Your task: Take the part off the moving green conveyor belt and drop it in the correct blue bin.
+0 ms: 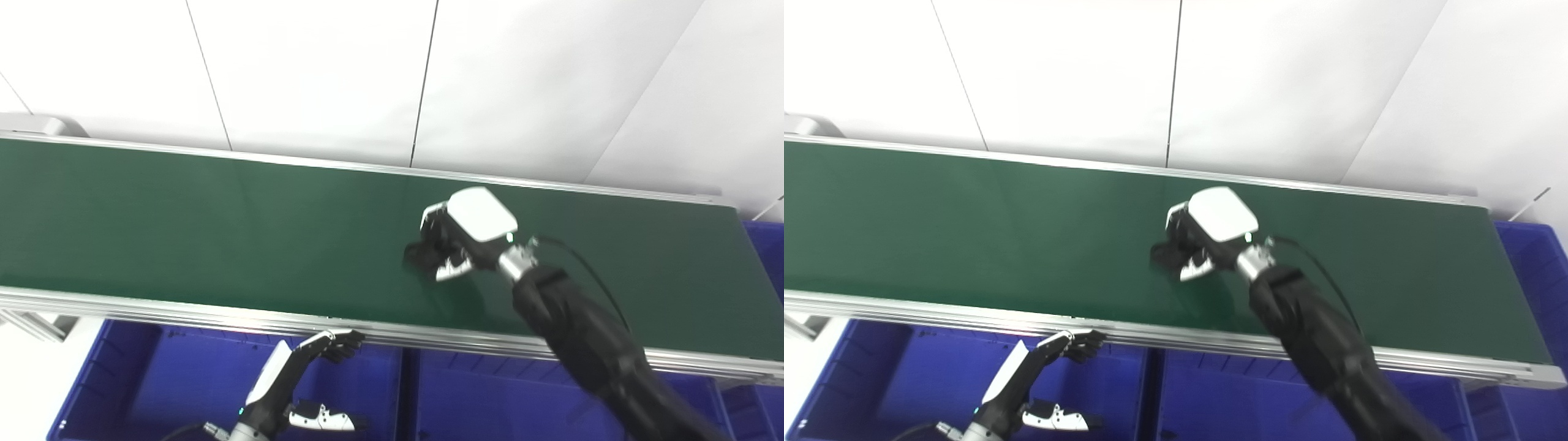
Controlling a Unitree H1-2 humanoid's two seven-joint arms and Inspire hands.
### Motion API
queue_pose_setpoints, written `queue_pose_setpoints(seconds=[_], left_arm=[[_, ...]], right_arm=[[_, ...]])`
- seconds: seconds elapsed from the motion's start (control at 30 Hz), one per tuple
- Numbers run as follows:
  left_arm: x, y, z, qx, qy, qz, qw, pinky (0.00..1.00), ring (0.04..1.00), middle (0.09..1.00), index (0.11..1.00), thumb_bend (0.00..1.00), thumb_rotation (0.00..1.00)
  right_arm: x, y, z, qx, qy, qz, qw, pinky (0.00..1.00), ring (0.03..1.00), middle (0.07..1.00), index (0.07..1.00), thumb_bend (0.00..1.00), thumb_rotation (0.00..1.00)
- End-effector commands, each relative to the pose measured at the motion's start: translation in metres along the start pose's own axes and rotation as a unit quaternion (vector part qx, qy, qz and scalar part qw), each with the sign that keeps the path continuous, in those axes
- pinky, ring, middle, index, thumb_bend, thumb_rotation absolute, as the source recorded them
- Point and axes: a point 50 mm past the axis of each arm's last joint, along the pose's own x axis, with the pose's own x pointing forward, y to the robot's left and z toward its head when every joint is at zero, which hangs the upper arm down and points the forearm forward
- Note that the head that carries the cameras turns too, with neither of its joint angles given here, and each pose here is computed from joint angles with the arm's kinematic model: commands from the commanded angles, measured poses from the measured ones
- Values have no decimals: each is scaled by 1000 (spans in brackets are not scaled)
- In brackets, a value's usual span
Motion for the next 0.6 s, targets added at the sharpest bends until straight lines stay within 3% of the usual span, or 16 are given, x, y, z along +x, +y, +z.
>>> queue_pose_setpoints(seconds=[0.0, 0.07, 0.1, 0.27, 0.43, 0.57], left_arm=[[4, 4, 10, -3, -34, 7, 999, 632, 666, 723, 738, 804, 312], [3, 5, 9, -1, -34, 7, 999, 626, 664, 723, 739, 808, 319], [2, 5, 9, 0, -33, 7, 999, 627, 663, 724, 740, 808, 321], [-3, 8, 9, -10, -25, 6, 1000, 646, 663, 718, 737, 810, 308], [-7, 10, 10, -12, -23, 6, 1000, 657, 660, 710, 736, 813, 303], [-10, 12, 11, -12, -25, 6, 1000, 659, 664, 713, 736, 807, 303]], right_arm=[[-3, -38, 8, 2, -24, -68, 997, 203, 389, 502, 487, 519, 0], [-18, -44, 16, 19, -31, -91, 995, 208, 359, 477, 515, 513, 0], [-21, -45, 18, 23, -32, -96, 995, 206, 409, 447, 517, 516, 0], [-49, -52, 30, 47, -38, -136, 989, 227, 445, 504, 469, 520, 0], [-71, -50, 35, 60, -24, -148, 987, 272, 451, 507, 469, 519, 0], [-89, -41, 39, 87, -8, -147, 985, 244, 447, 483, 494, 520, 0]])
